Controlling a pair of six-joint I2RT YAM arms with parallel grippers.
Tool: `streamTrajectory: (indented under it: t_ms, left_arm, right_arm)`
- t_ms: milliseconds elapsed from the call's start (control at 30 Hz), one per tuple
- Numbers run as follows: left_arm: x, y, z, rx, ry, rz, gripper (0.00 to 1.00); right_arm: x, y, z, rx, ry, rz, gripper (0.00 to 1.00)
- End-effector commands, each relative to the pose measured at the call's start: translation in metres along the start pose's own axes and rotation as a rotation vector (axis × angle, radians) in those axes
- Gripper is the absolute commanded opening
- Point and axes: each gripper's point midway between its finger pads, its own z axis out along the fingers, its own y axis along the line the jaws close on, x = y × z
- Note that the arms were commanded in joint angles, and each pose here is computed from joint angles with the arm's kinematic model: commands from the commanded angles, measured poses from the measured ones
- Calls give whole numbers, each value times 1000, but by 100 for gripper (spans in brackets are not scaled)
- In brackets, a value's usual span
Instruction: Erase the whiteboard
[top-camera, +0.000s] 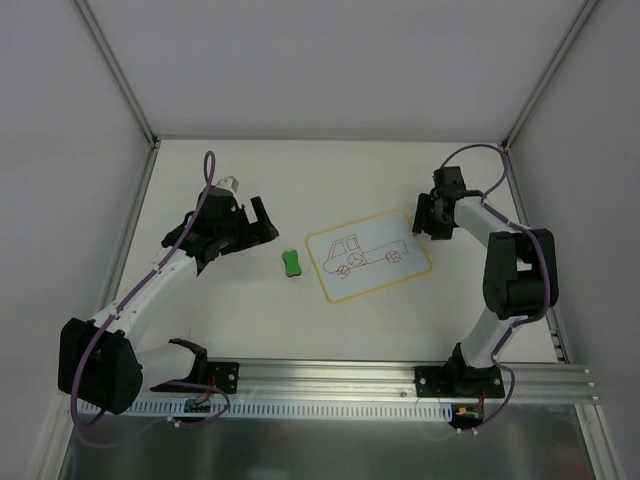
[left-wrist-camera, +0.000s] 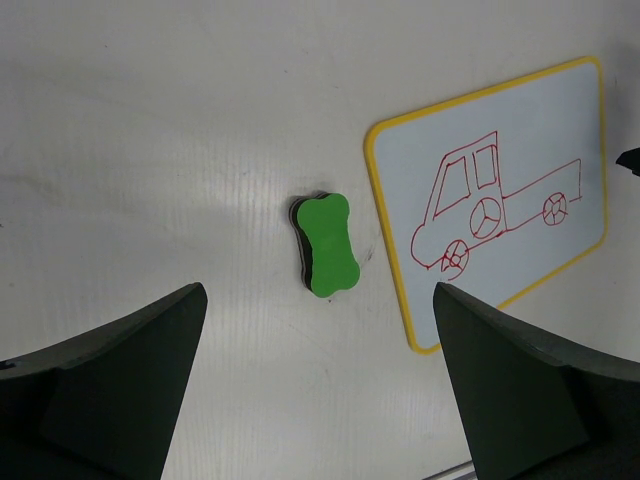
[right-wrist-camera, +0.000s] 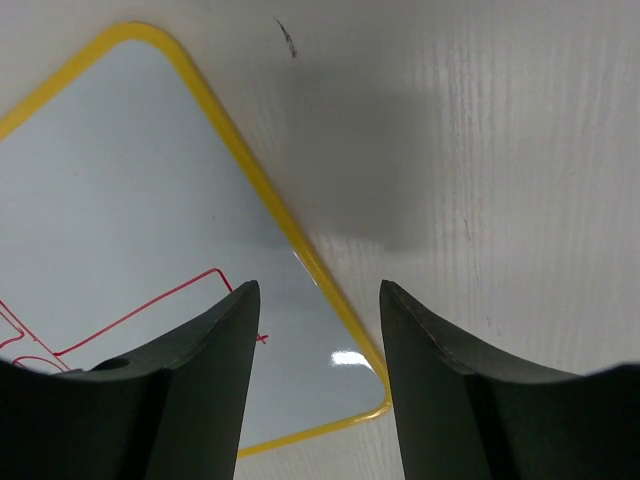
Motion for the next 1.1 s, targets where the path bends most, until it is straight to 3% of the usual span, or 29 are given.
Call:
streamTrajectory:
  t_ms: [0, 333, 433, 667, 900, 1067]
  left_arm:
    - [4, -4, 0, 22, 13, -7, 99]
    - [3, -3, -1, 16, 8, -1, 99]
    - [2, -4, -2, 20, 5, -1, 99]
    - [3, -2, -4, 15, -6, -2, 99]
    - [7, 2, -3, 3, 0, -3, 99]
    - [7, 5, -1, -10, 1, 4, 99]
  right_arm:
    - [0, 10, 3, -43, 32, 50, 55]
    - [45, 14, 15, -65, 156, 134, 45]
    - [56, 21, 9, -78, 171, 120, 37]
    - [117, 53, -12, -113, 234, 51, 34]
    - [164, 72, -32, -108, 236, -34, 32]
    - [148, 79, -46, -139, 143, -101, 32]
